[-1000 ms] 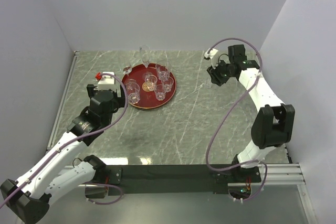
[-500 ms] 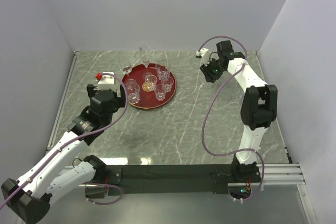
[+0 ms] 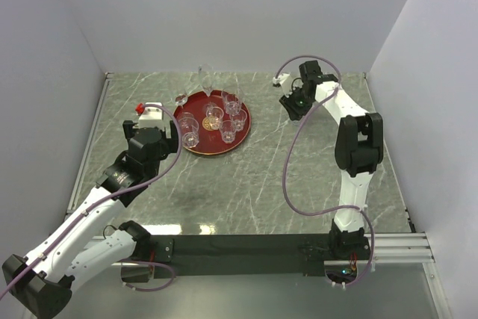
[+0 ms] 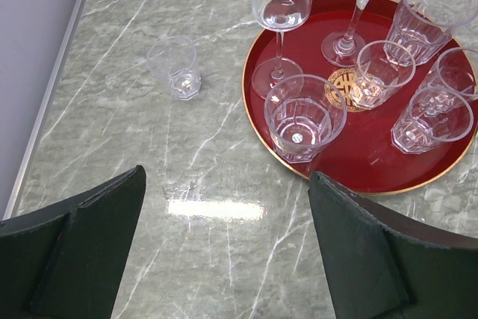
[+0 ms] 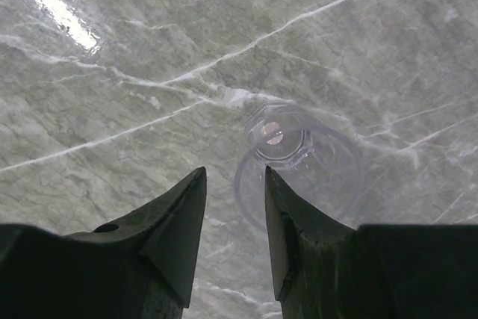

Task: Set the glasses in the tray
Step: Grab a glass with a robot arm

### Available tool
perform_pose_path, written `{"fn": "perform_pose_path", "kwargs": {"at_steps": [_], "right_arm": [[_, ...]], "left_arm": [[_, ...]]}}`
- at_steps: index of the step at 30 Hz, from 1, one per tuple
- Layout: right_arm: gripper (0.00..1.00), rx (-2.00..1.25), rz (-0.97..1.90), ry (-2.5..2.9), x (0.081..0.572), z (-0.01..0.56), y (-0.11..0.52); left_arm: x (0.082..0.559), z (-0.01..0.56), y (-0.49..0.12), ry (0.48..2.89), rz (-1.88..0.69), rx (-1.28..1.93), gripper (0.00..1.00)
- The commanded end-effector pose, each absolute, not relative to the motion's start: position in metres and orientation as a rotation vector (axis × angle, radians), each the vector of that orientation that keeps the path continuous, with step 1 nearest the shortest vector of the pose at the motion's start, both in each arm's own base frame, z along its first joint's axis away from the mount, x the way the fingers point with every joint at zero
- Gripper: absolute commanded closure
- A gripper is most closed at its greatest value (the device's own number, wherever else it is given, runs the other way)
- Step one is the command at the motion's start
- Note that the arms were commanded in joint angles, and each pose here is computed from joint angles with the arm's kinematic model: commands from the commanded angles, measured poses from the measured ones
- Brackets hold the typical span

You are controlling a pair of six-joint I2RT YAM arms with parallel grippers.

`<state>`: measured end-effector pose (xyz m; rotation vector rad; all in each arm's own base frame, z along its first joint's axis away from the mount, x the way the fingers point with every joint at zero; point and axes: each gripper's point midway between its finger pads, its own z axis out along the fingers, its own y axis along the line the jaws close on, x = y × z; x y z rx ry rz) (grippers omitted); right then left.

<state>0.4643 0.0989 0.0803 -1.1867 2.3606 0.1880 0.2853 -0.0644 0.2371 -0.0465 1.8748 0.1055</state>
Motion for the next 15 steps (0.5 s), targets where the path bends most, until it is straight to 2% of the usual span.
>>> {"fn": "perform_pose_path", "kwargs": {"at_steps": [1, 5, 8, 11, 14, 15], "right_arm": [[0.56, -1.168, 0.147, 2.341, 0.476, 0.092, 0.102], [0.61, -1.170, 0.137, 2.352, 0.476, 0.087, 0.102], [0.70, -1.169, 0.130, 2.359, 0.476, 0.084, 0.103], [0.83, -1.167, 0.121, 2.366, 0.476, 0.082, 0.103], [0.92, -1.163, 0.113, 2.367, 0.477, 0.082, 0.102], [1.00, -1.162, 0.109, 2.367, 0.476, 0.083, 0.102]], "left_arm": [[0.289, 0.248, -0.065, 1.833, 0.081, -0.071, 0.04], [0.289, 0.249, -0.065, 1.832, 0.081, -0.073, 0.04], [0.288, 0.248, -0.064, 1.832, 0.081, -0.073, 0.04], [0.288, 0.249, -0.064, 1.830, 0.080, -0.074, 0.04], [0.288, 0.249, -0.064, 1.830, 0.080, -0.074, 0.04], [0.288, 0.249, -0.064, 1.829, 0.080, -0.074, 0.04]]}}
